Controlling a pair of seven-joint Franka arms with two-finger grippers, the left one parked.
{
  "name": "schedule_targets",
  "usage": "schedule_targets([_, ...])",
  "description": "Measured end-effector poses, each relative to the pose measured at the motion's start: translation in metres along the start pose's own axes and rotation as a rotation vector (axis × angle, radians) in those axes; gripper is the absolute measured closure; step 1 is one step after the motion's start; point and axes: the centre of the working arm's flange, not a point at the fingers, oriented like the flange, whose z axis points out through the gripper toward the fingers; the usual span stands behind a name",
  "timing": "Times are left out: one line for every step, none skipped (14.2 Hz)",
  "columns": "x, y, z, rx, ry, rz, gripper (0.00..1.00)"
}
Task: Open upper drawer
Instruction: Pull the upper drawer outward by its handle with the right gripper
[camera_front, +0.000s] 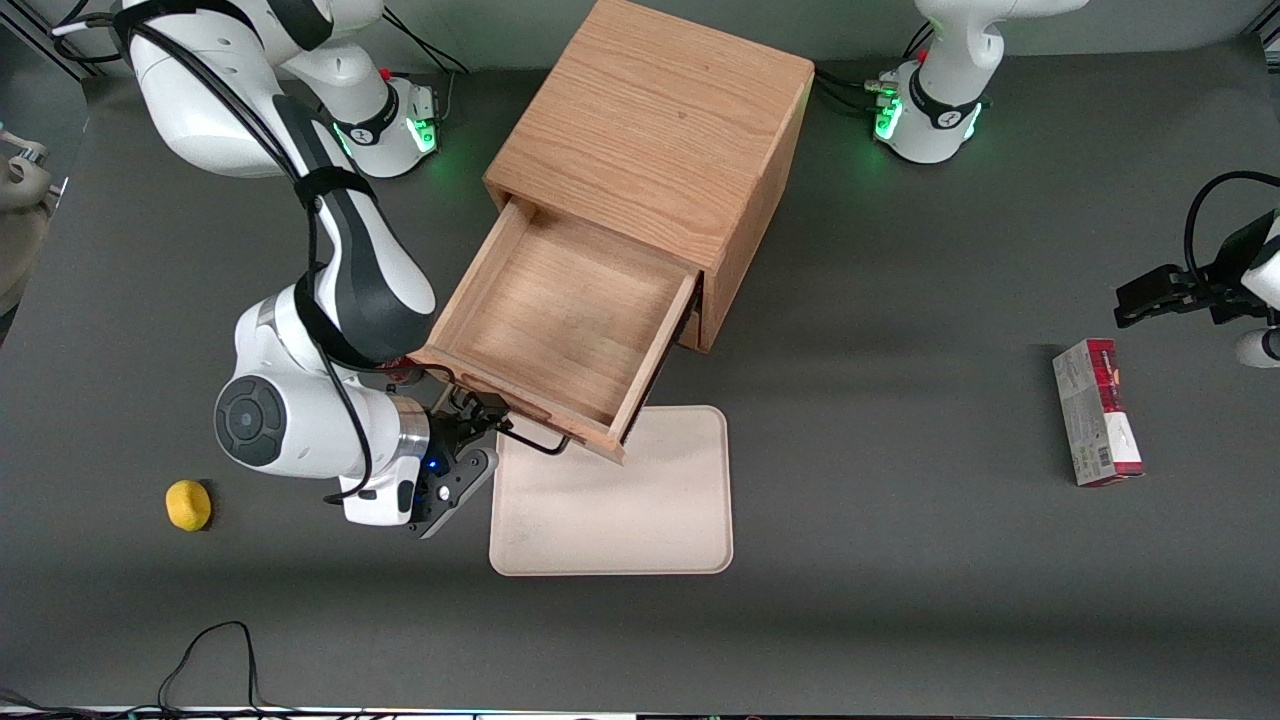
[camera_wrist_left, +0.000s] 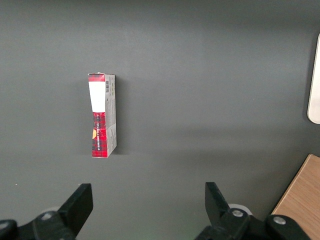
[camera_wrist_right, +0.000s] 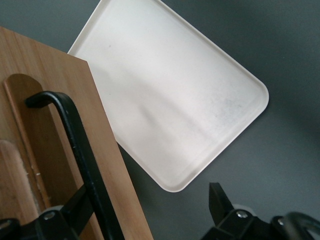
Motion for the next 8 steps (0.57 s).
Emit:
schedule_targets([0.0,0.001,0.0,0.0,0.002,0.0,0.0])
schedule_targets([0.0,0.002,-0.001,0.0,0.003,0.002,0.0])
schedule_targets([0.0,0.004,-0.002,0.0,0.005,0.004,0.0])
schedule_targets([0.0,0.005,-0.002,0.0,0.007,0.007,0.0])
schedule_targets([-0.001,0.008,-0.004,0.0,0.01,0.01,0.0])
schedule_targets([-0.001,0.01,-0.007,-0.001,0.016,0.012,0.0])
schedule_targets([-0.001,0.012,-0.009,-0.003,0.021,0.014,0.0])
schedule_targets([0.0,0.013,-0.012,-0.004,0.027,0.014,0.0])
